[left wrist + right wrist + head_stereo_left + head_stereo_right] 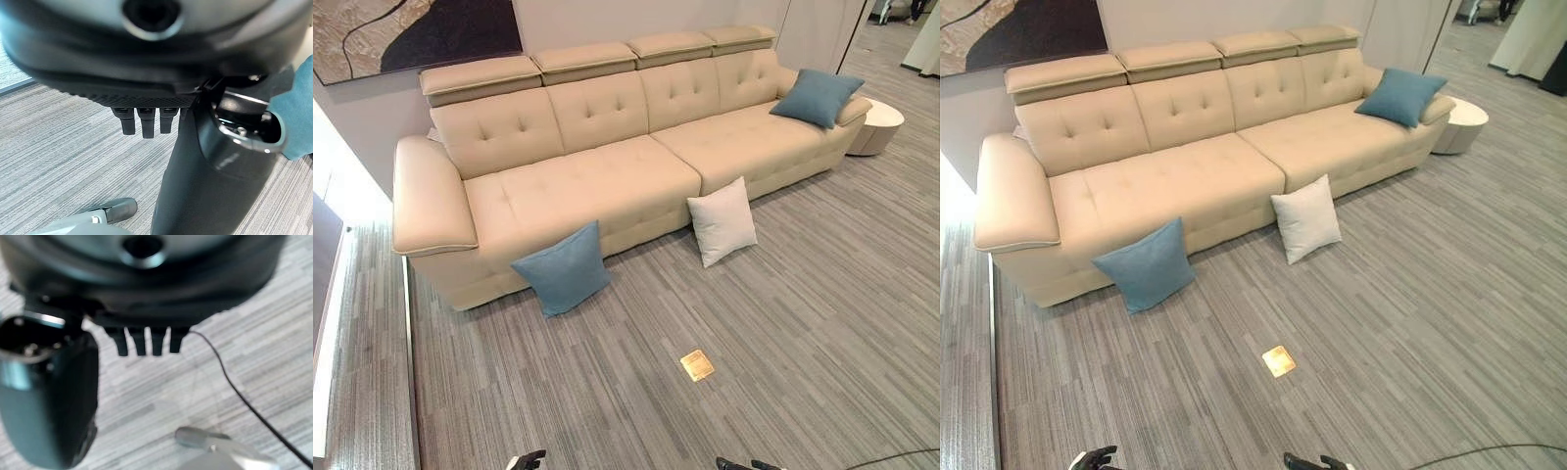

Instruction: Pick up all the scattered cushions and arrange them neatly on the sofa.

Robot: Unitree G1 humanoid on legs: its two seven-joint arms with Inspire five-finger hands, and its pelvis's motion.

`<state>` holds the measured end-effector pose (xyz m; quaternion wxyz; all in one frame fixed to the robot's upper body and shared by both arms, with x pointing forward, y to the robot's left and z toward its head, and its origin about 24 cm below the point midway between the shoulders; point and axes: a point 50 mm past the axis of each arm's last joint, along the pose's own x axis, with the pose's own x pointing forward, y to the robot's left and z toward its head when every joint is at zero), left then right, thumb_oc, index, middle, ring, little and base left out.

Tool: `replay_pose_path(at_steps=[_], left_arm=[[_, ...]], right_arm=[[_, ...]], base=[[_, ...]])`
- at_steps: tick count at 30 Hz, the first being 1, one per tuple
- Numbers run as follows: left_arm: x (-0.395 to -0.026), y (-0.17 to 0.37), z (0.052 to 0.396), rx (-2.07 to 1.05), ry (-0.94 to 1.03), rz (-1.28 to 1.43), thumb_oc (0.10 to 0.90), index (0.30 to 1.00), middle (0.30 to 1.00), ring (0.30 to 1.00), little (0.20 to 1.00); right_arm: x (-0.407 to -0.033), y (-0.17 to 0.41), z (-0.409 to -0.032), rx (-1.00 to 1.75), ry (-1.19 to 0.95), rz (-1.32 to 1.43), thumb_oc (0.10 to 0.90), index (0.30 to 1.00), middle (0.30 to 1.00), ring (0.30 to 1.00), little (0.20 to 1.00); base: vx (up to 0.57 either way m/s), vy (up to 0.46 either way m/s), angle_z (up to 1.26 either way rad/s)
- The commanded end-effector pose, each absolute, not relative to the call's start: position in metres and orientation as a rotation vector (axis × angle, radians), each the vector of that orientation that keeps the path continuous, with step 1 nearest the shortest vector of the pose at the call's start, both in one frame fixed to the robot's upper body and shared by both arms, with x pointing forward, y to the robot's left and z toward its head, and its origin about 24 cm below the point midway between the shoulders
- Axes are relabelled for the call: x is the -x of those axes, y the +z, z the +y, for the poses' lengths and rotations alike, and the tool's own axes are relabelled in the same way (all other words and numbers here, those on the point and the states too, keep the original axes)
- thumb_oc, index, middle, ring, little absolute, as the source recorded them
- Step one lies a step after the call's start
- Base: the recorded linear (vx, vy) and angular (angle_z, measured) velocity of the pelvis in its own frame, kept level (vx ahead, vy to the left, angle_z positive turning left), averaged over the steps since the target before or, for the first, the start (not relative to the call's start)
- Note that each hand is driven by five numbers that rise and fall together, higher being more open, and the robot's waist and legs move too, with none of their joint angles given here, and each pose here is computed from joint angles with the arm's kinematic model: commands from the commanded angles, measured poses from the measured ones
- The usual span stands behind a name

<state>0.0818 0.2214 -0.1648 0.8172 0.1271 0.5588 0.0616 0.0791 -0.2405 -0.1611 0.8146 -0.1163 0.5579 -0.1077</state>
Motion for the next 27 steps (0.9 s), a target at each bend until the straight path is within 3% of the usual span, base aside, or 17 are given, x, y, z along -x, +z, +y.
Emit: replay_pose_path(at_steps=[1,27], left_arm=[[-0.105,-0.161,0.216,-0.347,0.074,1.136,0.800,0.900,0.900,0.900,0.900],[-0.111,-0.161,0.207,-0.369,0.053,1.122,0.800,0.900,0.900,0.900,0.900]], right_arm=[[-0.097,-0.156,-0.247,0.324,-0.215,1.143,0.800,0.900,0.900,0.900,0.900],[-0.100,-0.153,-0.254,0.409,-0.201,1.135,0.800,0.900,0.900,0.900,0.900]], base=[[0.00,0.000,0.00],[-0.03,-0.020,0.17]])
